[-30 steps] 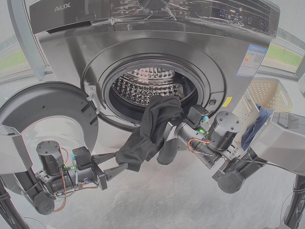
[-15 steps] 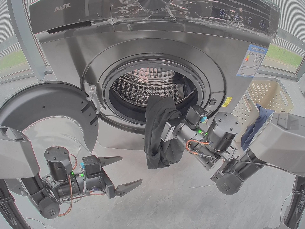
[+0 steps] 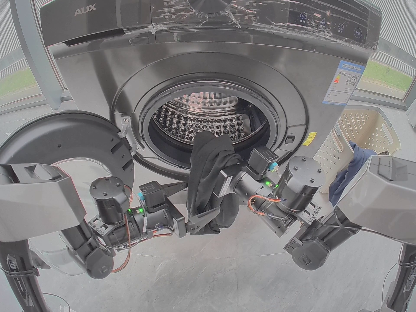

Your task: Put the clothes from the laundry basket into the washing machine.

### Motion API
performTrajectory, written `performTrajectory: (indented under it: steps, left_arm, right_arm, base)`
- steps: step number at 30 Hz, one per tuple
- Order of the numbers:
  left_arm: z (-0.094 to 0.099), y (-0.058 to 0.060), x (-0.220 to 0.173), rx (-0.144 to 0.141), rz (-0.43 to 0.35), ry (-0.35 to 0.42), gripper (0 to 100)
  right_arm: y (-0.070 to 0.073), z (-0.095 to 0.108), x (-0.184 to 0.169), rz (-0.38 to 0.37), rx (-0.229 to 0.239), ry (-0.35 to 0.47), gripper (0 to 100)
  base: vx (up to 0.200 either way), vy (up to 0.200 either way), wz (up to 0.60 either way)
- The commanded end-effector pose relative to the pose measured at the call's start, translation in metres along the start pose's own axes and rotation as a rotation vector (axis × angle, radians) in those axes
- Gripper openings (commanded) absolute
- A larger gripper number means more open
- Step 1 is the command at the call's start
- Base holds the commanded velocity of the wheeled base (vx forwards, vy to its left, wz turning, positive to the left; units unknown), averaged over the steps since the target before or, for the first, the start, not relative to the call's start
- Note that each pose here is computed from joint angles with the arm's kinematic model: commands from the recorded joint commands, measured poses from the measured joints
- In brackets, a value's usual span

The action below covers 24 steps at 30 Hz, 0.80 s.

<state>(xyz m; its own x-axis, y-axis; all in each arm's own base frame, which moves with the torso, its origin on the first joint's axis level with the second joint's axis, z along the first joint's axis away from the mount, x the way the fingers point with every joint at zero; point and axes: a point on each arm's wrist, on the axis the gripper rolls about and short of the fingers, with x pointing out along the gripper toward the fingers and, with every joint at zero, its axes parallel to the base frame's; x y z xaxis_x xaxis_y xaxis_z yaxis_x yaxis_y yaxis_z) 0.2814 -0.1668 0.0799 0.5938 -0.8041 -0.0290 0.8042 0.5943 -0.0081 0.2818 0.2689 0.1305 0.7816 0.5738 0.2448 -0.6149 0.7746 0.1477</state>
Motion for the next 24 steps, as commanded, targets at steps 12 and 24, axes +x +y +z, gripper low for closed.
performTrajectory:
  steps: [12, 24]
  left_arm:
    - [-0.027, 0.016, 0.048, -0.003, 0.054, -0.019, 100]
    - [-0.036, 0.029, 0.072, 0.011, 0.141, -0.062, 0]
  right_arm:
    - [0.013, -0.003, -0.002, 0.029, 0.010, 0.009, 0]
    - [0.019, -0.002, -0.004, 0.028, 0.019, 0.006, 0]
  base:
    - [0.000, 0.000, 0.00]
    - [0.000, 0.000, 0.00]
